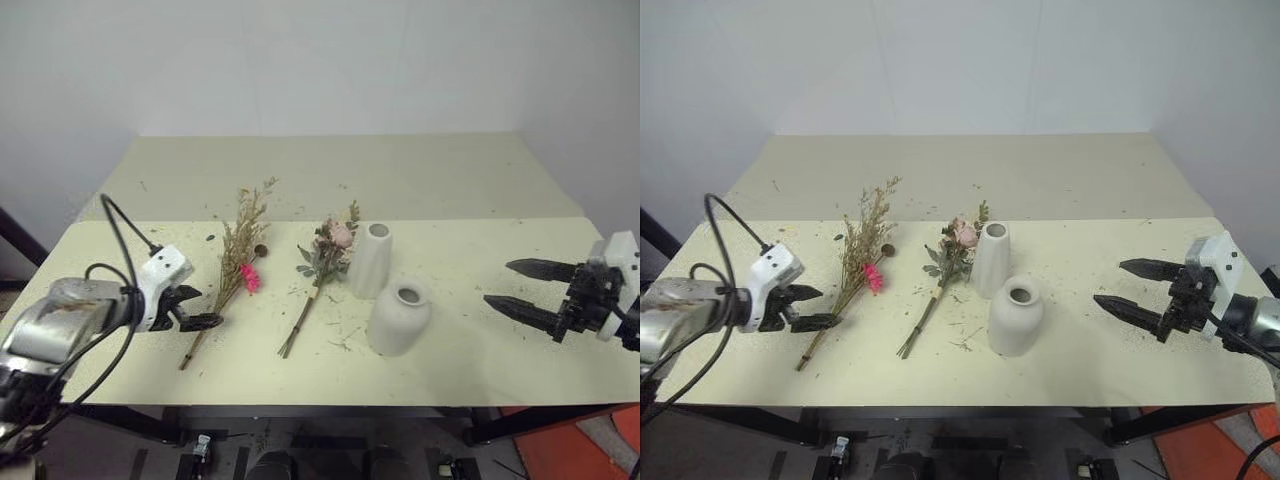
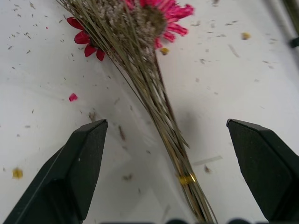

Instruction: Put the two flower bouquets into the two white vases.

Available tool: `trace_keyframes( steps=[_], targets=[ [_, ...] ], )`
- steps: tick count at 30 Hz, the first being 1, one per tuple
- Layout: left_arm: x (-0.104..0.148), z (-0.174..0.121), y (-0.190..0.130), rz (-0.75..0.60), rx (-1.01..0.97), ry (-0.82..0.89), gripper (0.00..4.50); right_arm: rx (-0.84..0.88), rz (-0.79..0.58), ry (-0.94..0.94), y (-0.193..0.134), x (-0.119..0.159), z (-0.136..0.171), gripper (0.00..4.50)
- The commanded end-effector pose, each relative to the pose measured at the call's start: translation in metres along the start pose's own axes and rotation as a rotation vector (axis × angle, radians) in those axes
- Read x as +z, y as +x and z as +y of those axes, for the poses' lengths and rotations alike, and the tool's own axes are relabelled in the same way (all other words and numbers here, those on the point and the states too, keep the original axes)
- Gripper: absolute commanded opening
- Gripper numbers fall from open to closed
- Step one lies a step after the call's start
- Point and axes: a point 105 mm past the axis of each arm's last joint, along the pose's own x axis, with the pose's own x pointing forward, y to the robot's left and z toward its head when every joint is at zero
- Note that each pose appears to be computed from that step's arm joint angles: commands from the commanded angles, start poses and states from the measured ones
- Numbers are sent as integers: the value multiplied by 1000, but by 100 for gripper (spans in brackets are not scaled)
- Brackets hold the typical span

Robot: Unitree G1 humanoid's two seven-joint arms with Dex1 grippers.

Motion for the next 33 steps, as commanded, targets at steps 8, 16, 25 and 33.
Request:
trace_keyframes(
  steps=[8,16,25,33],
  targets=[
    [-4,17,31,129,113,-12,358,80,-38,-71,-3,28,8,450],
    [33,48,23,-40,299,-48,113,83,-34,-75,-5,30,4,450],
    [138,48,-7,-541,308,-54,2,38,-46,-56,-7,27,0,450],
    [247,-2,-45,-1033,-66,-128,2,-23,-77,-36,-7,23,-3,450]
  ],
)
